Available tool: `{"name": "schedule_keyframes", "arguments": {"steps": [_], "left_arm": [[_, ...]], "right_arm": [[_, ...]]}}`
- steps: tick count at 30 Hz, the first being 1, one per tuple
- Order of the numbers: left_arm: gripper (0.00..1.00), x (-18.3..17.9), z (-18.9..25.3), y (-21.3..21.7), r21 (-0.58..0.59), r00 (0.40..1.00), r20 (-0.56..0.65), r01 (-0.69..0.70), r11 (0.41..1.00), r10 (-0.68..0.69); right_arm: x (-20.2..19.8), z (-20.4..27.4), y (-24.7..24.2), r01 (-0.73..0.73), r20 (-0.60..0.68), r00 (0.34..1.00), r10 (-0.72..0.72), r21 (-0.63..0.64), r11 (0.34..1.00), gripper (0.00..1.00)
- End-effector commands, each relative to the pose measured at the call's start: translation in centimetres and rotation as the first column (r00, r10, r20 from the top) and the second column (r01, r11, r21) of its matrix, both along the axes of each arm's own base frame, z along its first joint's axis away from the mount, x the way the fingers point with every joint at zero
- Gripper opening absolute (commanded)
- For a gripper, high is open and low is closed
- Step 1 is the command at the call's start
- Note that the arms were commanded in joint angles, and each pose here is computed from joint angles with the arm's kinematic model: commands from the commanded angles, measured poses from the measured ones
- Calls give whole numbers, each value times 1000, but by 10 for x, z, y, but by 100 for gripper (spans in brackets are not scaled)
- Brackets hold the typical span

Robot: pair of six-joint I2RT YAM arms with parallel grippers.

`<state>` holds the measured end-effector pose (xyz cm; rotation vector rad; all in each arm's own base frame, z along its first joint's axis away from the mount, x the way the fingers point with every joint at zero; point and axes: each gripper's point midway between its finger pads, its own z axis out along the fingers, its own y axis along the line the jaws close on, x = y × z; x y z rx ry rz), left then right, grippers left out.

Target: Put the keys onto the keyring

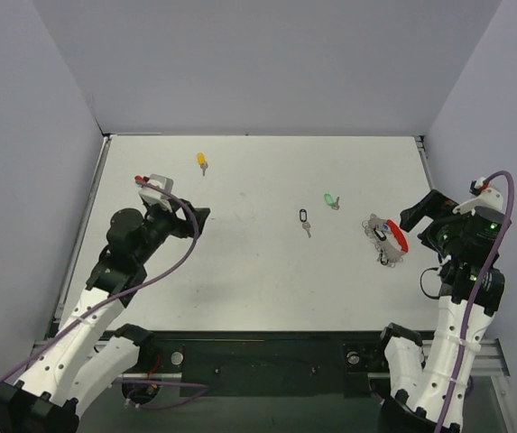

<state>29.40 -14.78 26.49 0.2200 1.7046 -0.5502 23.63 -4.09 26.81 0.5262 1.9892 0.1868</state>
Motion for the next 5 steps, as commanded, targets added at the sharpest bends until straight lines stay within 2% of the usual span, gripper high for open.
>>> {"name": "schedule_keyframes", "arguments": {"steps": [1,5], "left_arm": [[86,-1,24,5,-1,996,88,-12,1000,12],[86,0,22,3,-4,997,79,-9,1000,9]], "right_arm": [[5,9,-9,44,61,997,-44,-2,999,90],[7,-1,-7,25,51,998,-26,9,1000,91]]}}
